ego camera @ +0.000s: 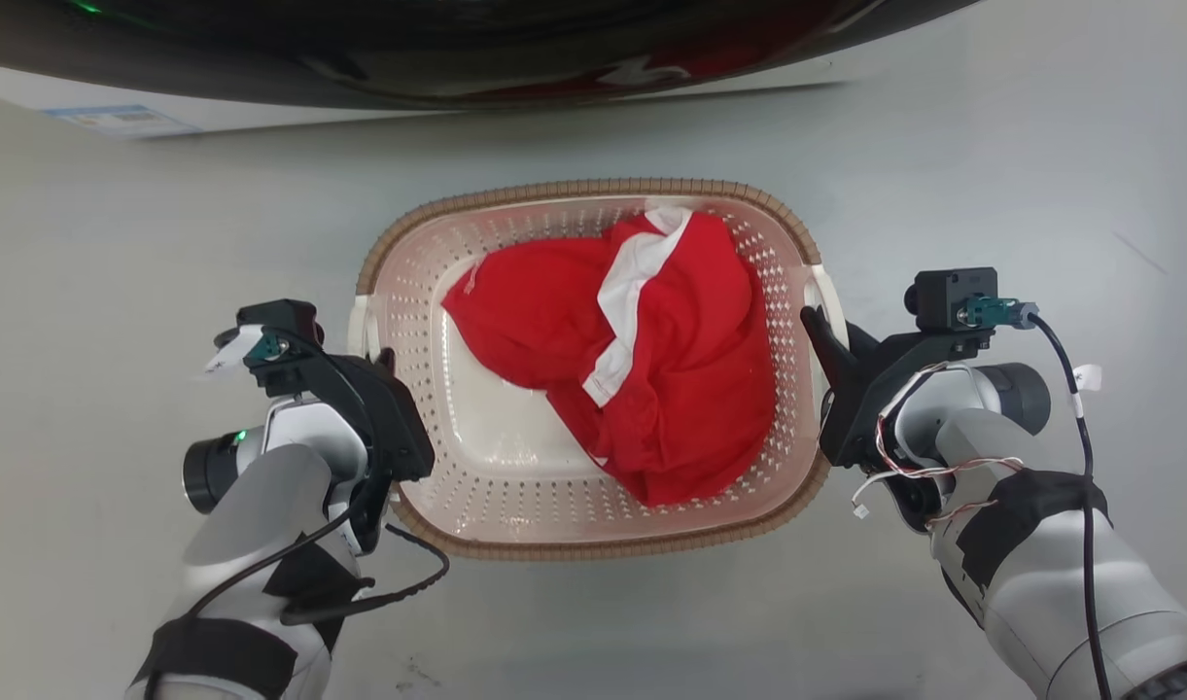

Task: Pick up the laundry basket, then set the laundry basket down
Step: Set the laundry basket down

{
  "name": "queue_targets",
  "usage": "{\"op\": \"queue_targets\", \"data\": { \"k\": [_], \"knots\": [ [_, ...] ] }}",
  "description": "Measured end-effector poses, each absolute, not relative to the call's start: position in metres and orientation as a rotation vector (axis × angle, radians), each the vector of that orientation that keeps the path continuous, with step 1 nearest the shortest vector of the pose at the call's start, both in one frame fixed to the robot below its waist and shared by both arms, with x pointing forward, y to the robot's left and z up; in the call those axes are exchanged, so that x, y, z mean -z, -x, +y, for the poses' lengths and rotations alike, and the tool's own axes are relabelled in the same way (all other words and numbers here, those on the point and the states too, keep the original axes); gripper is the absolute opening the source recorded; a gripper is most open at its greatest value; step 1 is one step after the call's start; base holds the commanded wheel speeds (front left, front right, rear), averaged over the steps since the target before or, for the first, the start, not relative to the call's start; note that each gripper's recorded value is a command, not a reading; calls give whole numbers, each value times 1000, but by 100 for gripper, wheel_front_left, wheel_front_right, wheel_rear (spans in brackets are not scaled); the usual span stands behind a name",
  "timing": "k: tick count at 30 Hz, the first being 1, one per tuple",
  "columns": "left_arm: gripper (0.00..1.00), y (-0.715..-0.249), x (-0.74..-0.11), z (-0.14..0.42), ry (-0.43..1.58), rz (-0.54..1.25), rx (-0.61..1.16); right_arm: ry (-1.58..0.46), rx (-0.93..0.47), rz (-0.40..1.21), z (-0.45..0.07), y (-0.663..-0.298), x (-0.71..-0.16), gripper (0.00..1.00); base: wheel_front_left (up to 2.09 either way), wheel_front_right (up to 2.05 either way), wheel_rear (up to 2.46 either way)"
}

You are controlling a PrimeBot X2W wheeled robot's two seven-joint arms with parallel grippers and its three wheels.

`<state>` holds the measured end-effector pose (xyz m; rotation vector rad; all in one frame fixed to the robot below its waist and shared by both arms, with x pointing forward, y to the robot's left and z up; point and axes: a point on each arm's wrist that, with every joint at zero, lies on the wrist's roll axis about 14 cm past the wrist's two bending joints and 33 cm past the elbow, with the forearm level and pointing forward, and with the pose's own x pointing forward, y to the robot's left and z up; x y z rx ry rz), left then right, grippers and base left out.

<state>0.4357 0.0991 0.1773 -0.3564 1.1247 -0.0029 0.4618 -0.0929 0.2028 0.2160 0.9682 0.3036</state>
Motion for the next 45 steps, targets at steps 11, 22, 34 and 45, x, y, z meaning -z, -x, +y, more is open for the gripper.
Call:
{"op": "queue_targets", "data": {
  "k": [11,22,34,45],
  "knots": [
    [0,-447,-155,101,348,1093,-9,-201,-310,955,-93,-472,-180,0,0,0,0],
    [0,-456,-143,101,347,1065,-3,-178,-313,939,-96,-477,-166,0,0,0,0],
    [0,-460,-138,101,336,1058,4,-175,-297,941,-101,-476,-159,0,0,0,0],
    [0,-459,-133,101,338,1070,7,-165,-307,937,-100,-480,-155,0,0,0,0]
  ]
}}
